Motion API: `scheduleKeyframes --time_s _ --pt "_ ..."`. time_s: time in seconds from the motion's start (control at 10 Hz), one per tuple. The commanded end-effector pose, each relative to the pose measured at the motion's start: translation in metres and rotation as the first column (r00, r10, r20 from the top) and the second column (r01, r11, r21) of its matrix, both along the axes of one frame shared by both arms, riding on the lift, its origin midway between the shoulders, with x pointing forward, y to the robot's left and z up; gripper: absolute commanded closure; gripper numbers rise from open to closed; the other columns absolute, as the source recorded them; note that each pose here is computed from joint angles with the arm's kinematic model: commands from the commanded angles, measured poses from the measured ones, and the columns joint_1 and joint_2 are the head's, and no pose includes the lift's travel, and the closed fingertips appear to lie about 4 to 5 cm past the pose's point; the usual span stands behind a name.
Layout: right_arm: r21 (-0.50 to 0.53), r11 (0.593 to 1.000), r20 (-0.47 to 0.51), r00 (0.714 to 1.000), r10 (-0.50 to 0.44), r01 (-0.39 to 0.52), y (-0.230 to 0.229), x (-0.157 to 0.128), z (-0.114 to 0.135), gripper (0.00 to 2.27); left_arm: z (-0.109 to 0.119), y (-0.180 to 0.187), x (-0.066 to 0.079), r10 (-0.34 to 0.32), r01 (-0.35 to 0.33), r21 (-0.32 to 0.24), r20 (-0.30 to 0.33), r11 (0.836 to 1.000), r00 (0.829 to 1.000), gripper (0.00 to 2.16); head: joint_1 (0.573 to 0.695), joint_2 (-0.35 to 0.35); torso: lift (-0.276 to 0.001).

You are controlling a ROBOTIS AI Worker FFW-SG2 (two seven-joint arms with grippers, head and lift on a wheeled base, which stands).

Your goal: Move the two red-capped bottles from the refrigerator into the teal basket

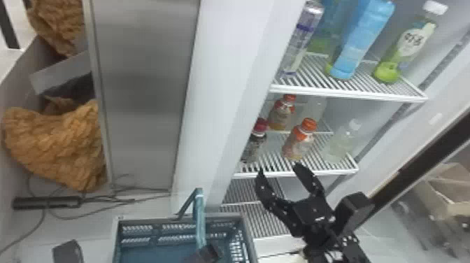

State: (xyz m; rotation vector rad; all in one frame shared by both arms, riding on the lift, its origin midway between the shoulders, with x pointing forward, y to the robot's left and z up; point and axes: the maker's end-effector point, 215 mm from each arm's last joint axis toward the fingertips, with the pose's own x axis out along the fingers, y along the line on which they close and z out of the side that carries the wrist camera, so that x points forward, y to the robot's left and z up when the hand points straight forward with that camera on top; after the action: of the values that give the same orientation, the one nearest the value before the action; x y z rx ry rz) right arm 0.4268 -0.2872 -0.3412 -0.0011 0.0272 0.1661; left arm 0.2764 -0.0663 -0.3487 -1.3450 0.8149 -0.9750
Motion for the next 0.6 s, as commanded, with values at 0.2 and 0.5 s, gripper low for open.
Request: scheduleKeyframes --time_s 0.2,0.5 --pt "0.015 1.000 0.015 1.000 0.027 -0.027 0.014 0.022 -0.006 0.10 0.000 0.002 0.002 0.006 -0.006 0.001 0.001 1.000 1.000 1.15 0.695 -0.350 -0.224" --pt "0.019 1.000 0.044 0.999 0.023 -0.024 0.025 0.035 -0.002 0.10 0.001 0.001 0.002 0.003 -0.003 0.000 0.003 1.000 1.000 1.16 0.695 -0.350 -0.224"
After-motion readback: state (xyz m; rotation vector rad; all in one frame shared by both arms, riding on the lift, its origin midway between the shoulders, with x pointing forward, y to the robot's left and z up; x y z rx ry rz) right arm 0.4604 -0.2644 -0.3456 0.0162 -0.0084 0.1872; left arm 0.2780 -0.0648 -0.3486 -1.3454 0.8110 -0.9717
